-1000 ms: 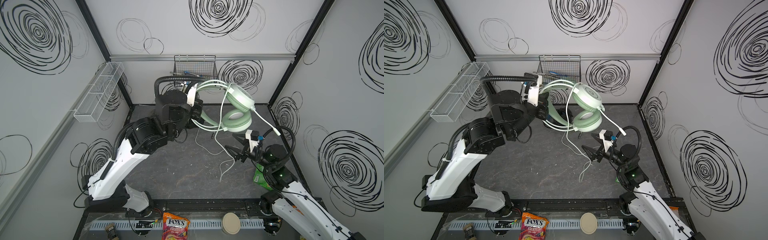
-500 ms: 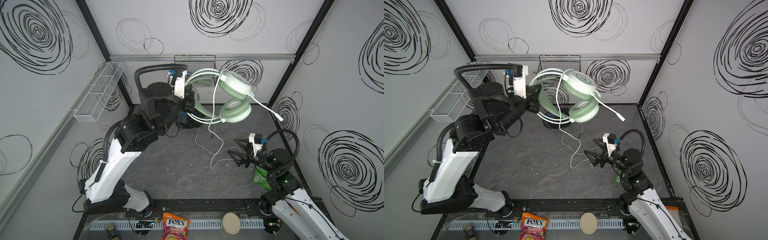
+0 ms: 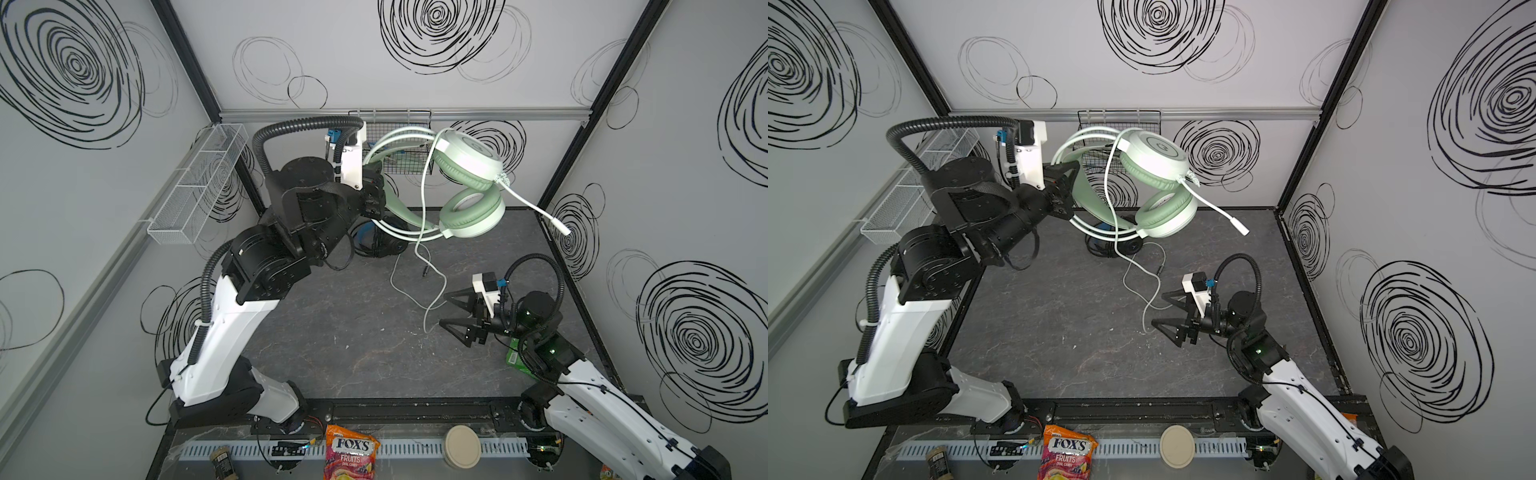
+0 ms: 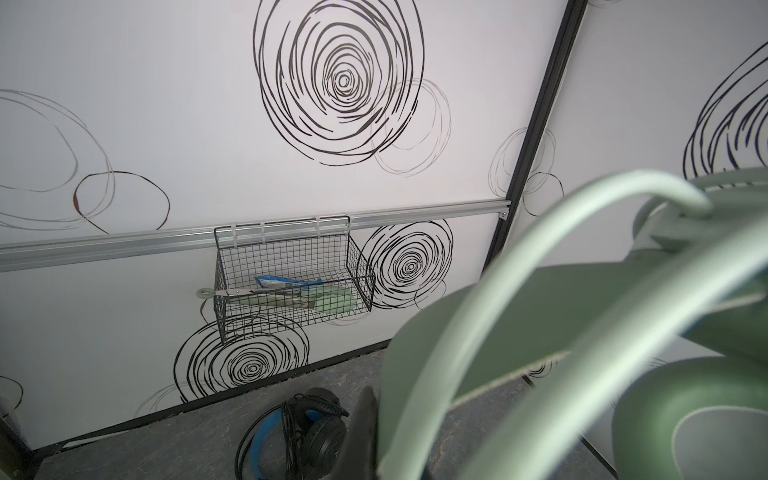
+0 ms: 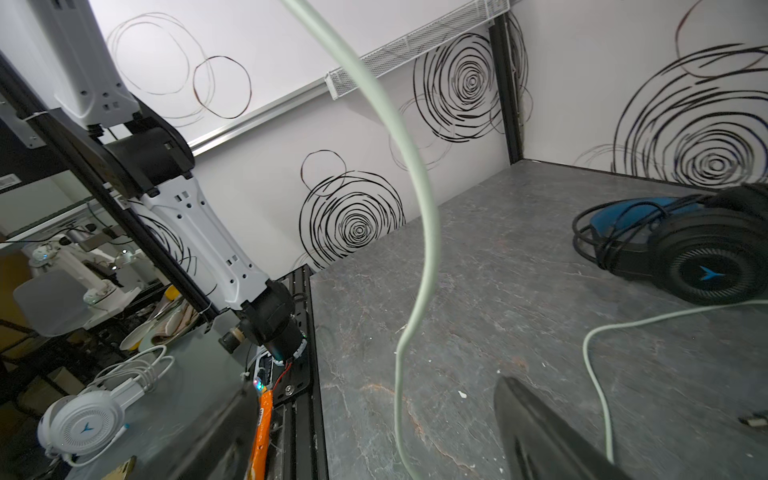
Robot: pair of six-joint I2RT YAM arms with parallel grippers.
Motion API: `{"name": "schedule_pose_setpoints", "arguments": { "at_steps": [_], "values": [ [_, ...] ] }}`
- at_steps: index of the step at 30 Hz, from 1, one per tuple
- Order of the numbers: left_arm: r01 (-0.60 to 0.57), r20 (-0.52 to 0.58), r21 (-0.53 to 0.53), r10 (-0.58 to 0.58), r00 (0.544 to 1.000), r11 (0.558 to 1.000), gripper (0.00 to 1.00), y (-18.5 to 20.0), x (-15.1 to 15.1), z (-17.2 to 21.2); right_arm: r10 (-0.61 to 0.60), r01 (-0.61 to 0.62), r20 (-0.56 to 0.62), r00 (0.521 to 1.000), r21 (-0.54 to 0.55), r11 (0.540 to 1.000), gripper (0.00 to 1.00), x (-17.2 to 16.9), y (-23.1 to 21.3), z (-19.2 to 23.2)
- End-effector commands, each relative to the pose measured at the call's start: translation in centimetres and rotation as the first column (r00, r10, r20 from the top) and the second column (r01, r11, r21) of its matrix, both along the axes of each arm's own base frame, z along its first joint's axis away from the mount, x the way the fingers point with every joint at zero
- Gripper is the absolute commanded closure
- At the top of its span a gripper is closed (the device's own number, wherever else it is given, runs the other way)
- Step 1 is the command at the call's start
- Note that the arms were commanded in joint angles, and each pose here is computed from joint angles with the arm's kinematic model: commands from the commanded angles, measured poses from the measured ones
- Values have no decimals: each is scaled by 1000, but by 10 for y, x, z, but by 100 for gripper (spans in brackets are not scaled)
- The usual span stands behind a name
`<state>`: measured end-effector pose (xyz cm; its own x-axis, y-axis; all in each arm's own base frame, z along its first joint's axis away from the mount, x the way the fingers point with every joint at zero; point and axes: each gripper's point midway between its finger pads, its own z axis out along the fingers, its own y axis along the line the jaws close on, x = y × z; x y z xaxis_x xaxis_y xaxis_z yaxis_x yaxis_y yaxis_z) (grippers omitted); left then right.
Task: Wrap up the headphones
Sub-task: 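Move the right gripper down toward the trailing cable end on the table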
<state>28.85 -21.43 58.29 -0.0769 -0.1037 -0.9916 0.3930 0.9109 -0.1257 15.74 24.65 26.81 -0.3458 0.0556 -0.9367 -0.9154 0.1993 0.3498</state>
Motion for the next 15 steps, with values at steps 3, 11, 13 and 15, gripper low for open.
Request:
{"name": "schedule_pose_setpoints", "arguments": {
  "at_steps": [3, 11, 13, 15],
  "values": [
    [23, 75, -174, -10, 997, 984, 100, 9, -10, 38, 30, -29, -5, 1000, 46, 999, 8, -2, 15, 6],
    [45, 75, -207, -30, 997, 977, 100, 7, -13, 41, 54, -53, -35, 998, 27, 998, 8, 8, 32, -2],
    [47, 79, -216, -31, 996, 975, 100, 8, -14, 43, 47, -46, -51, 998, 16, 999, 9, 12, 34, -8],
    [50, 86, -229, -31, 996, 972, 100, 11, -16, 46, 39, -39, -64, 997, 7, 999, 9, 14, 35, -17]
  ]
}}
